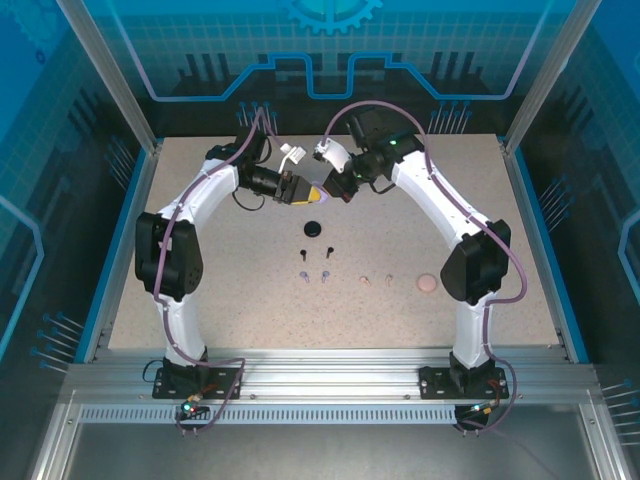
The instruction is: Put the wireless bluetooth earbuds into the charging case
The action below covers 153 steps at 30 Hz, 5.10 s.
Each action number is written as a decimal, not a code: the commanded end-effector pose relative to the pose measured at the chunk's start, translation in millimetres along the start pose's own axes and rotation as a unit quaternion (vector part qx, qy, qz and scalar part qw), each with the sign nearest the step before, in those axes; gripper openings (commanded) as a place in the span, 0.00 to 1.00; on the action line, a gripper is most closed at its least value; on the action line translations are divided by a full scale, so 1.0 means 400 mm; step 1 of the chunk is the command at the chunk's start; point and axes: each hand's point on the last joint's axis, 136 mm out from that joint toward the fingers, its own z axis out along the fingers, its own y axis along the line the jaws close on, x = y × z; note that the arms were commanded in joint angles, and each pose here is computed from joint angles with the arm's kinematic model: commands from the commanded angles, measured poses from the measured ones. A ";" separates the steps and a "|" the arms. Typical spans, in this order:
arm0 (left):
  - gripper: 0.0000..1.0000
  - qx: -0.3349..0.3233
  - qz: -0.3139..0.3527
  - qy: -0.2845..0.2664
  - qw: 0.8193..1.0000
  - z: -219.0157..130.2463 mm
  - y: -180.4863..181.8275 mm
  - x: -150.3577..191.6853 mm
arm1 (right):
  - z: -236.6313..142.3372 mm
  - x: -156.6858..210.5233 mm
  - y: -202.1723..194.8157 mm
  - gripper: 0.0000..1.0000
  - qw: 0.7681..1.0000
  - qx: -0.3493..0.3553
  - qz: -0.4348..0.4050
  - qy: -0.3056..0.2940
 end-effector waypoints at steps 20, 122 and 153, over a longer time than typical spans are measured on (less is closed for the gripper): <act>0.18 0.023 0.012 0.002 1.000 0.002 -0.019 -0.006 | -0.002 -0.002 0.020 0.00 1.000 0.001 -0.013 0.009; 0.00 -0.297 0.268 -0.535 0.744 -0.370 -0.193 0.077 | 0.357 0.454 0.201 0.33 0.761 0.271 0.552 0.206; 0.00 -0.303 0.296 -0.544 0.725 -0.397 -0.252 0.080 | 0.337 0.218 0.262 0.38 0.951 0.113 0.277 0.078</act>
